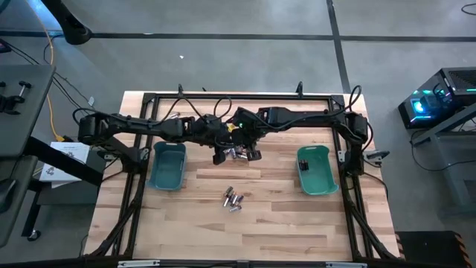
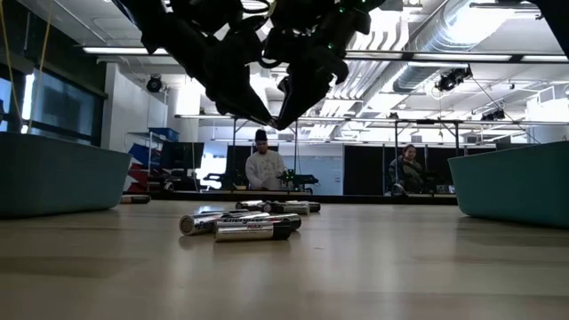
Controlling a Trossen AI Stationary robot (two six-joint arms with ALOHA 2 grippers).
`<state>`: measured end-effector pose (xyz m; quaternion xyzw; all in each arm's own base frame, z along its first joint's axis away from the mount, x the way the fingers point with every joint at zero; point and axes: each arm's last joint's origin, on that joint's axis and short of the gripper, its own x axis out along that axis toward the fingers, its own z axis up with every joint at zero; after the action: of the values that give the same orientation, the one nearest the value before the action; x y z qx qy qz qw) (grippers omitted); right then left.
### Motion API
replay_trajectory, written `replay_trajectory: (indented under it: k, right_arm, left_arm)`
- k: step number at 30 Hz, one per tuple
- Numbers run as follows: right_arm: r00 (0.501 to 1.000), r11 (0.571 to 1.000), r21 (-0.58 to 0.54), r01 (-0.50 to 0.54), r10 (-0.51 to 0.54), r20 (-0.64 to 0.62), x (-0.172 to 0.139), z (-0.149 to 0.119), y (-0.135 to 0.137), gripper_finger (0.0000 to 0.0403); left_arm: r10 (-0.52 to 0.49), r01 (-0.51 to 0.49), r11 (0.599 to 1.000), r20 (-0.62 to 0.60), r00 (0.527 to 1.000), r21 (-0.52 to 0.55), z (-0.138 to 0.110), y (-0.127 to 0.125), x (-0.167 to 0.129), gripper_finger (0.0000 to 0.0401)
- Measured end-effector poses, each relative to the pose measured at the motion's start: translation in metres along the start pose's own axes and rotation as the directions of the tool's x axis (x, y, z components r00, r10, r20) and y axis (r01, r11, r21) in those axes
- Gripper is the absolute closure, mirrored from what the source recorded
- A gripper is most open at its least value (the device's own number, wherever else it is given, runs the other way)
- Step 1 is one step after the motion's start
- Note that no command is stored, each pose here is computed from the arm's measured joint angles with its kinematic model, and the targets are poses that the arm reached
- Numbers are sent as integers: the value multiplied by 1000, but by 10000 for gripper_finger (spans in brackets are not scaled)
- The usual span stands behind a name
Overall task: Sort batteries
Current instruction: Put the silver battery into the blue bin
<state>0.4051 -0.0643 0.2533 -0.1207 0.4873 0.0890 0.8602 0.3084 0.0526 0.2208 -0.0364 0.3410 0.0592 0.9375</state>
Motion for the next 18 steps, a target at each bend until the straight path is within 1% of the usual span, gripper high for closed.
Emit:
replay_trajectory:
  k: [2,6,10,12,14,18]
  right_arm:
    - [1000,1000,0,3,-3,-1,0,0,0,389]
    - [1000,1000,1,2,-2,0,0,0,0,389]
    - [1000,998,57,1,-2,11,0,1,0,376]
    - [1000,996,92,4,-5,19,0,2,-1,358]
    - [1000,990,138,6,-10,23,-2,1,-4,328]
    - [999,971,238,22,-32,38,-17,-6,-18,266]
  left_arm:
    - [1,-1,1000,0,1000,-2,0,0,0,360]
    - [0,0,1000,-2,1000,-30,0,0,0,360]
    - [-4,3,998,-10,1000,-68,-1,-1,0,360]
    - [-4,2,995,-18,1000,-99,-1,-3,-4,360]
    - [20,-24,991,-32,999,-128,-1,-6,-9,360]
    - [132,-146,971,-87,987,-188,-5,-14,-32,360]
